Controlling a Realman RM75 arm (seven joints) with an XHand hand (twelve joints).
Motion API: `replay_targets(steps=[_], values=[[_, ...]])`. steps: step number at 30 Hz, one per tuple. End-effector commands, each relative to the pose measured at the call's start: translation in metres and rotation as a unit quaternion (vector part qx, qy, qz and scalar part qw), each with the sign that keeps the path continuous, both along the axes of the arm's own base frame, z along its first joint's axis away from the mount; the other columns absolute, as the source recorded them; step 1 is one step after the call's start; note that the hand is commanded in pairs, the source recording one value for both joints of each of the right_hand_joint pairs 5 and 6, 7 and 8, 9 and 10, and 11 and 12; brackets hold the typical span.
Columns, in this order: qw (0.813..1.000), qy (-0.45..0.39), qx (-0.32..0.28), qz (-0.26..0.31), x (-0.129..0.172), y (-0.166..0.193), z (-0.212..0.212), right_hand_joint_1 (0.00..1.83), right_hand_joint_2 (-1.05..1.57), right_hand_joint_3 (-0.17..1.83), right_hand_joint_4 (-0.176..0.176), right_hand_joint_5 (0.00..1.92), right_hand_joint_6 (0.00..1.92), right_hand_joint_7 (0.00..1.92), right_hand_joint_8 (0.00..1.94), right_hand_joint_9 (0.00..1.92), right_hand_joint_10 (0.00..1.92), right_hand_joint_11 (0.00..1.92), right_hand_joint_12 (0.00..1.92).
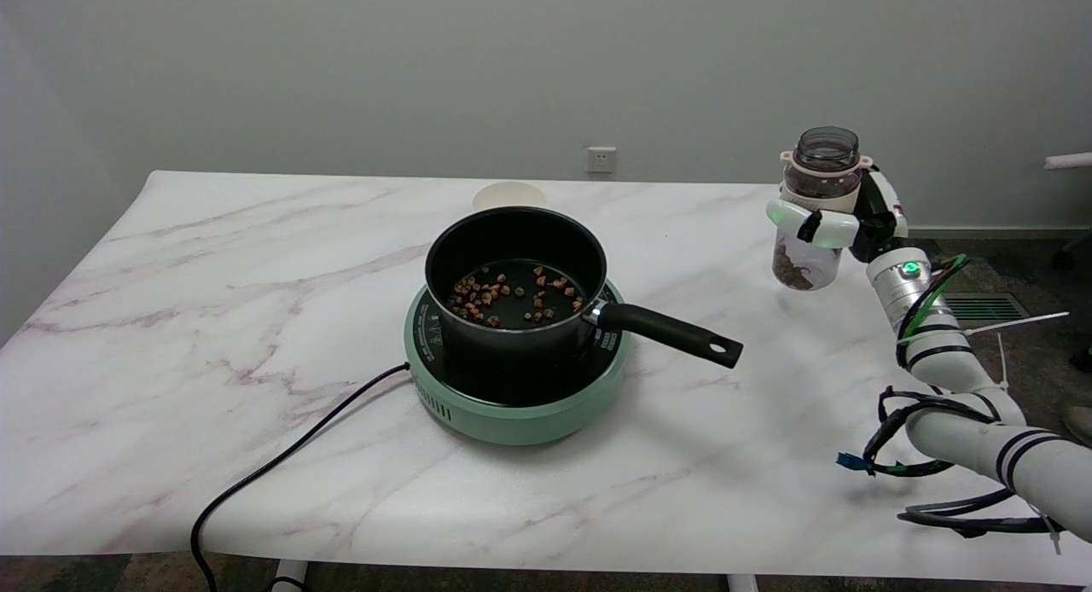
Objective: Place the bottle onto the table.
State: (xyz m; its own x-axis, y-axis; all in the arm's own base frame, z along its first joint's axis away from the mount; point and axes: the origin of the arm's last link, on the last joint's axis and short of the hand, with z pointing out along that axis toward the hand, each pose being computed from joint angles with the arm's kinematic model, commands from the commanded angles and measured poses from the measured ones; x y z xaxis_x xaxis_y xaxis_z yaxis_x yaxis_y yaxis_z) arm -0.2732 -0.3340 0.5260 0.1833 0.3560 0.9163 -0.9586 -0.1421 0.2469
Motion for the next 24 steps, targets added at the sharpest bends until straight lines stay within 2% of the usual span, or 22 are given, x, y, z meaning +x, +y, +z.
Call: replay_targets(steps=[1,10,24], values=[[0.999,-0.029,-0.025,-0.023,-0.016,-0.016,-0.001,1.48,1.16,0.73,0.000,1.92,1.92,1.92,1.92,1.36,1.36,1.25,1.25],[0.998,-0.044,-0.032,-0.031,-0.020,-0.022,-0.002,1.47,1.18,0.68,0.000,1.92,1.92,1.92,1.92,1.36,1.36,1.25,1.25],[0.998,-0.041,-0.032,-0.027,-0.034,0.001,-0.001,1.50,1.10,0.77,0.000,1.92,1.92,1.92,1.92,1.33,1.33,1.24,1.24]])
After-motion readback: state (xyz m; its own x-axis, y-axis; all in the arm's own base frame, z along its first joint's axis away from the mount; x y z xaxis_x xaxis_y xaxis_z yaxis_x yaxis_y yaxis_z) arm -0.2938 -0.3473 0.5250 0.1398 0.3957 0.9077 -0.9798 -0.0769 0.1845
